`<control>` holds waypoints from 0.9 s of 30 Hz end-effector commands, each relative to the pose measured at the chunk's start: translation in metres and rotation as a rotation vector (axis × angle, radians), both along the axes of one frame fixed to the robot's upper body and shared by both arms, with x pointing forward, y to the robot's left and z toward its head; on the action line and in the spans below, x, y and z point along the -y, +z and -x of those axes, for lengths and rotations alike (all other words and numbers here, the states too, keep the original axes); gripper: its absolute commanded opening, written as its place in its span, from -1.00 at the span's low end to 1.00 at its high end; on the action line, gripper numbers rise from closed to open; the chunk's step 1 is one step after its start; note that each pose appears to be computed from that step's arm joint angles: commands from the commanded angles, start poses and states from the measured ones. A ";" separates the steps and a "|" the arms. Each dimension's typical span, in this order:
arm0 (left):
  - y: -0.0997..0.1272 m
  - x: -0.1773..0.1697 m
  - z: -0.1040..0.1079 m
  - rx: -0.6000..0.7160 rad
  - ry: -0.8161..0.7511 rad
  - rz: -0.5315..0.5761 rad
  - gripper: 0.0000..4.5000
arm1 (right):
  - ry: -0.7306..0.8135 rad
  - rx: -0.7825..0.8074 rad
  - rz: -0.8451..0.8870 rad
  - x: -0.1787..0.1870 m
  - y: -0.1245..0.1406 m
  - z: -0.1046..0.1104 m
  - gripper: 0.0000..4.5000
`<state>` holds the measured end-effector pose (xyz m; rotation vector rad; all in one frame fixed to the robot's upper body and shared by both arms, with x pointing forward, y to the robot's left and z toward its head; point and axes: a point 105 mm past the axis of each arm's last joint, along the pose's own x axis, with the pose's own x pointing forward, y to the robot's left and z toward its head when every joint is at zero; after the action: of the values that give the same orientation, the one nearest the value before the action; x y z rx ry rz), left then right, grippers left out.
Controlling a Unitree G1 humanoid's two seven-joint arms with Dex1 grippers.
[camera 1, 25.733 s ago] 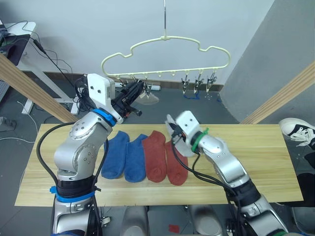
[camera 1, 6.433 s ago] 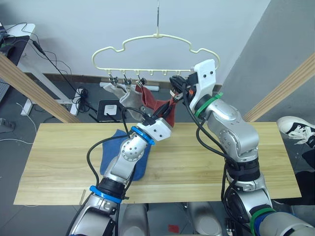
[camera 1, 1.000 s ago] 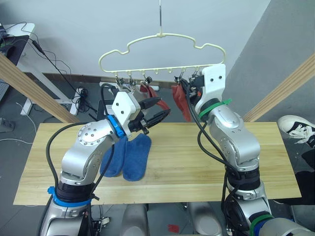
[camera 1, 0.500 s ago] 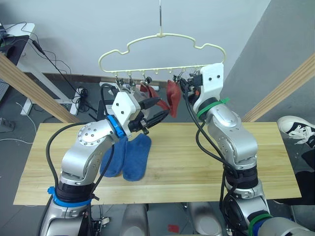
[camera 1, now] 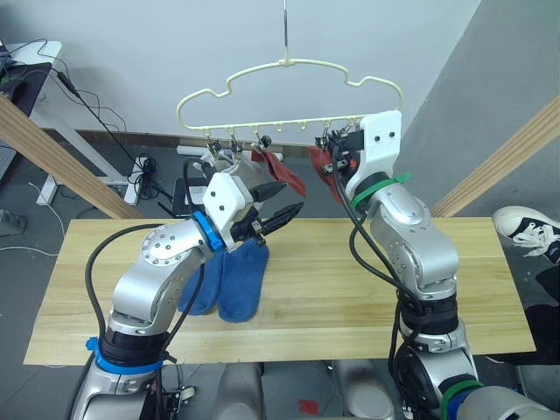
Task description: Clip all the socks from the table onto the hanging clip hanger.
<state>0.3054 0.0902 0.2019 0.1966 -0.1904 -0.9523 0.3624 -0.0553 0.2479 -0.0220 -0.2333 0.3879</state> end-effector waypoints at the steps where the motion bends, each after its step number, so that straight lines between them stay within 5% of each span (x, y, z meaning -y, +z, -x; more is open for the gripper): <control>1: 0.009 0.004 0.007 0.050 -0.020 0.001 0.12 | 0.008 0.059 -0.031 0.001 0.016 0.005 -0.89; 2: 0.009 0.004 0.007 0.050 -0.020 0.000 0.12 | 0.005 0.059 -0.032 0.001 0.015 0.005 -0.89; 6: 0.008 0.004 0.007 0.050 -0.022 -0.001 0.12 | 0.007 0.053 -0.023 0.001 0.014 0.005 -0.33; 27: 0.008 0.005 0.007 0.054 -0.026 -0.005 0.12 | 0.007 0.079 0.000 0.000 0.016 0.005 -0.33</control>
<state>0.3055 0.0903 0.2021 0.2059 -0.1938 -0.9494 0.3627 -0.0567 0.2488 -0.0366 -0.2434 0.3889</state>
